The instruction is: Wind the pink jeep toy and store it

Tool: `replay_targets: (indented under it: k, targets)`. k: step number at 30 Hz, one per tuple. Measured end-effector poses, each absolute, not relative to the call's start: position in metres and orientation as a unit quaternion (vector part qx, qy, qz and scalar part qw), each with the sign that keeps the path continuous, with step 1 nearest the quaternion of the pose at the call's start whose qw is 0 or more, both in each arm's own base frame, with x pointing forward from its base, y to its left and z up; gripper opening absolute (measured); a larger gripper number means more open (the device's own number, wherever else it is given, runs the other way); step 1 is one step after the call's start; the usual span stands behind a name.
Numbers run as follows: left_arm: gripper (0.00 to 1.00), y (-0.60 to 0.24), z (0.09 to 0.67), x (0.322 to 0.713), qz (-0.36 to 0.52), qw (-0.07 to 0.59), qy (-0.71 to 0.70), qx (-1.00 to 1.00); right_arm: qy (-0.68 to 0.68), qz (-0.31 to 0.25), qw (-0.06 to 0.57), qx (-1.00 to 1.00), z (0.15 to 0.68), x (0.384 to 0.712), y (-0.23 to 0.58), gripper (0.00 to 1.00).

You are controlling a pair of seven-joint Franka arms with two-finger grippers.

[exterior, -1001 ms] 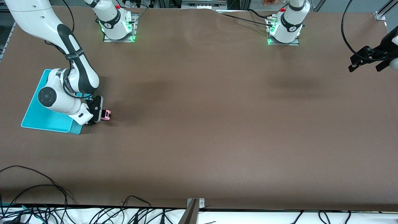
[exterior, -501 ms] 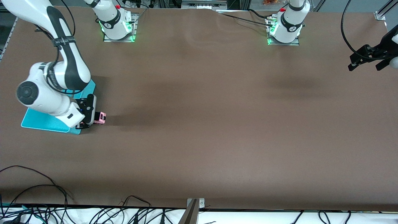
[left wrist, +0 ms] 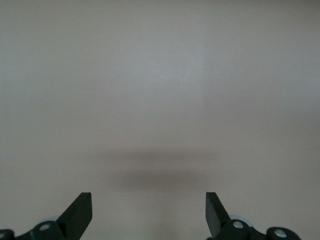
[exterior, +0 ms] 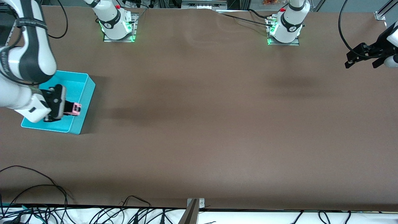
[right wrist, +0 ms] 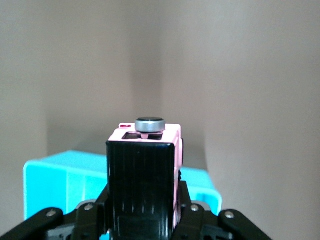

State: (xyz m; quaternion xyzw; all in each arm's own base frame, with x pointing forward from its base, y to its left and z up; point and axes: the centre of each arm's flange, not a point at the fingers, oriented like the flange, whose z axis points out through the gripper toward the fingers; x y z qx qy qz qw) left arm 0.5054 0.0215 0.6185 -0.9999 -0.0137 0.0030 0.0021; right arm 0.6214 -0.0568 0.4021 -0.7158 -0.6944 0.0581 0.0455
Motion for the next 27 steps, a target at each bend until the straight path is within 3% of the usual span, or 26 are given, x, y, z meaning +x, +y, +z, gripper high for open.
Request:
replay_targets:
  k: [12,27]
  targets:
    - [1.0,-0.032,0.624,0.504,0.005,0.01,-0.02,-1.0,-0.669,0.086,0.068,-0.736,0.348,0.57,-0.154,0.52]
    - [1.0,-0.094,0.629,0.496,-0.002,0.019,-0.03,-0.999,-0.672,0.077,0.059,-0.734,0.24,0.496,-0.182,0.52]
